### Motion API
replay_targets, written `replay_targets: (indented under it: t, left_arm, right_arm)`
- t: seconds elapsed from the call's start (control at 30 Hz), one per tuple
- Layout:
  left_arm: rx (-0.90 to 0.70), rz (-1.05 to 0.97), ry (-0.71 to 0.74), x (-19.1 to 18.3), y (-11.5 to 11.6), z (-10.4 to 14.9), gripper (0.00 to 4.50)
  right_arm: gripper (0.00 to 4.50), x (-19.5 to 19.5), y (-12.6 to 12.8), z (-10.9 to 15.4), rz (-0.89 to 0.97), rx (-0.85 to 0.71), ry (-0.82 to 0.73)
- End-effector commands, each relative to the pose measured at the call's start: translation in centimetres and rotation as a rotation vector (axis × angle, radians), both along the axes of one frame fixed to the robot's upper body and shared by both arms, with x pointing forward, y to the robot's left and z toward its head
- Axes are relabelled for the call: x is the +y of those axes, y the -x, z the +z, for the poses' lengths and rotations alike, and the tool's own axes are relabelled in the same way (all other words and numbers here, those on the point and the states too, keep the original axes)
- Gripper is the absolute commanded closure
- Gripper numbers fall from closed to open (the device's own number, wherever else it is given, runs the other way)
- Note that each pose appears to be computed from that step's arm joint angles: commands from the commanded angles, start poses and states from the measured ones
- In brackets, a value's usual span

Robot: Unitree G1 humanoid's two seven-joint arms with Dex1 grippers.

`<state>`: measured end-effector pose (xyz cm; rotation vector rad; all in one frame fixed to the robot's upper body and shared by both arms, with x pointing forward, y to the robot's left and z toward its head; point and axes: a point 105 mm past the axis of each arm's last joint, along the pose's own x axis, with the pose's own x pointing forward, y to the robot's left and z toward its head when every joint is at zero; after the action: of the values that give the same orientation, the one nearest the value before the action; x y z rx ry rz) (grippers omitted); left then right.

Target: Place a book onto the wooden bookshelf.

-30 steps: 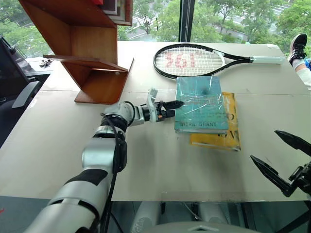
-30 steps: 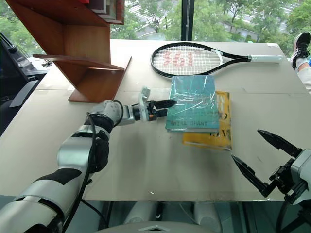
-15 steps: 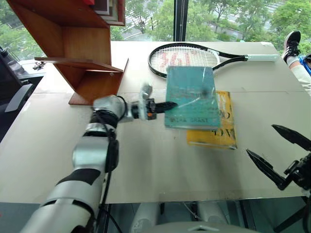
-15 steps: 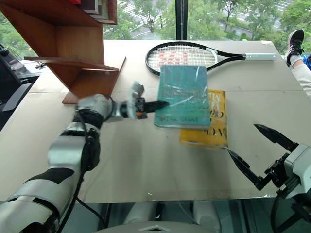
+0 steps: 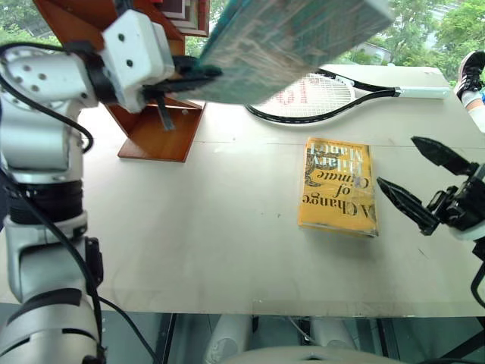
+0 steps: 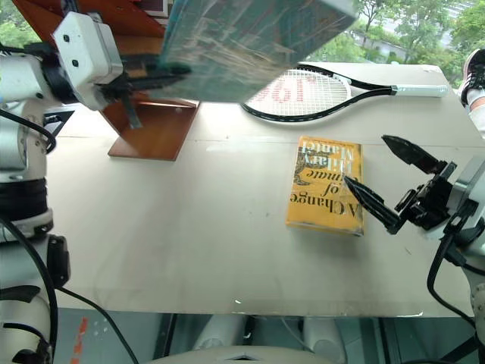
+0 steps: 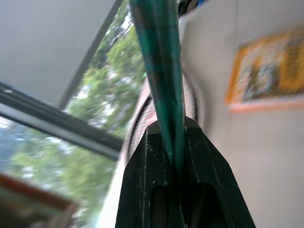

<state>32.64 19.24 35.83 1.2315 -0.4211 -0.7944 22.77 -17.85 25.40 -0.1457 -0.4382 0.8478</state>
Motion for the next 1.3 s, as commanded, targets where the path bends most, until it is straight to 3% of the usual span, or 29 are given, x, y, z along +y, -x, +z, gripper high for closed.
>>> replay_targets:
  t: [0.03,0.13,0.23,0.5,0.63,0.77,0.97,1.13,1.23,1.3]
  left_arm:
    - [-0.188,0.118,-0.175,3.8,0.6,2.5,4.44]
    - [-0.181,0.318,-0.298,8.6,-0.7,2.0,4.44]
    - [-0.077,0.491,-0.378,12.3,-1.9,0.8,4.44]
    - [-0.055,0.609,-0.485,14.5,-2.5,1.7,4.44]
    - [-0.077,0.610,-0.437,15.1,-2.6,1.5,4.44]
    - [-0.020,0.622,-0.405,16.5,-2.0,0.2,2.77]
    - [-0.038,0.624,-0.321,17.4,-0.4,1.4,0.15]
    - [-0.009,0.322,0.028,13.5,1.1,4.3,0.06]
    - [0.124,0.062,0.197,7.8,1.8,3.6,0.06]
    - [0.192,-0.060,0.338,3.6,2.3,1.8,0.06]
  right_arm:
    - [0.00,0.6,-0.3,0.4,0.046,0.000,-0.005]
    - [0.00,1.2,-0.7,0.3,0.071,0.007,-0.011]
    - [0.00,1.7,-0.7,0.3,0.082,0.006,-0.002]
    - [0.00,2.2,-0.1,0.5,0.070,-0.002,0.013]
    - [0.00,2.3,-0.2,0.4,0.081,0.004,0.025]
    - [0.00,2.7,-0.4,0.5,0.105,0.007,0.039]
    - [0.00,2.5,-0.5,0.5,0.118,0.016,0.050]
    - [0.00,2.1,-1.0,0.3,0.119,0.029,0.061]
    - [0.00,1.8,-1.3,0.5,0.115,0.031,0.071]
    - [0.00,1.7,-1.4,0.5,0.117,0.031,0.076]
